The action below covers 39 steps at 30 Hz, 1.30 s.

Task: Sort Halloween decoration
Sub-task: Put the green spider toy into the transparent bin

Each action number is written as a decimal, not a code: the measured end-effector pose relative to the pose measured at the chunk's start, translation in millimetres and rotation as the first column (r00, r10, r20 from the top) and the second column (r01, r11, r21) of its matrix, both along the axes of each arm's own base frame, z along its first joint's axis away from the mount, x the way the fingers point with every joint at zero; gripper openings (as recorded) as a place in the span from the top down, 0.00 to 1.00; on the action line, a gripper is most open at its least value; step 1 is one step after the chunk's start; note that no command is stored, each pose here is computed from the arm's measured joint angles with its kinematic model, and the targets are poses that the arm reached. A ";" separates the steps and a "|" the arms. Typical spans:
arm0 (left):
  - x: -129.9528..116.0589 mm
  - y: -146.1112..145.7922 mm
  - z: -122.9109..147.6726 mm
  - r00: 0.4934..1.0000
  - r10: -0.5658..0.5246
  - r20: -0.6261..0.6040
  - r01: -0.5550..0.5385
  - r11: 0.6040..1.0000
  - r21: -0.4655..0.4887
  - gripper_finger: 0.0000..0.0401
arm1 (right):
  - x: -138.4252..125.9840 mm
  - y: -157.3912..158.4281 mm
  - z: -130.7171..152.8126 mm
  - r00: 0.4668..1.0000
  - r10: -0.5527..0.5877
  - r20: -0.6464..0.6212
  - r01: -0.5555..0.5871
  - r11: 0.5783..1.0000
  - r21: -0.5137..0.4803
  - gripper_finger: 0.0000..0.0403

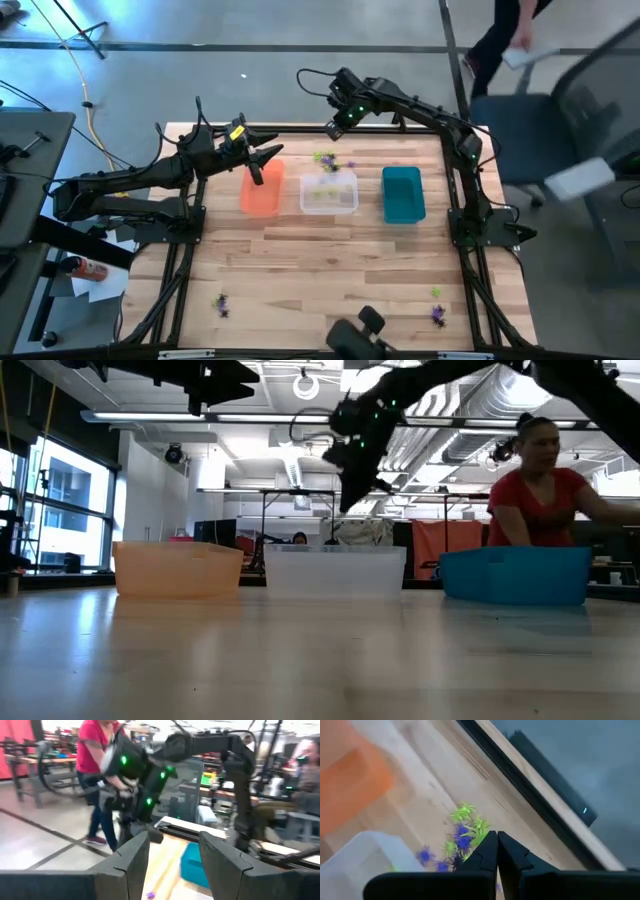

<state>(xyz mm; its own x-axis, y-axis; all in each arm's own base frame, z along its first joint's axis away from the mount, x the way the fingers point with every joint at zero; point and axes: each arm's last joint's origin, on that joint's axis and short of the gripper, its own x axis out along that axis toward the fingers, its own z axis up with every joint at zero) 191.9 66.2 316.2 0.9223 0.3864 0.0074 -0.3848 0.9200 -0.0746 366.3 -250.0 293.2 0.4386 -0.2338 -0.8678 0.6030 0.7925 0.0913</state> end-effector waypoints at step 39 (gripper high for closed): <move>1.8 -6.0 0.8 0.977 -0.214 0.018 0.214 0.977 -0.021 0.61 | -54.9 158.5 -5.6 0.822 0.487 0.293 -0.433 0.871 -0.233 1.00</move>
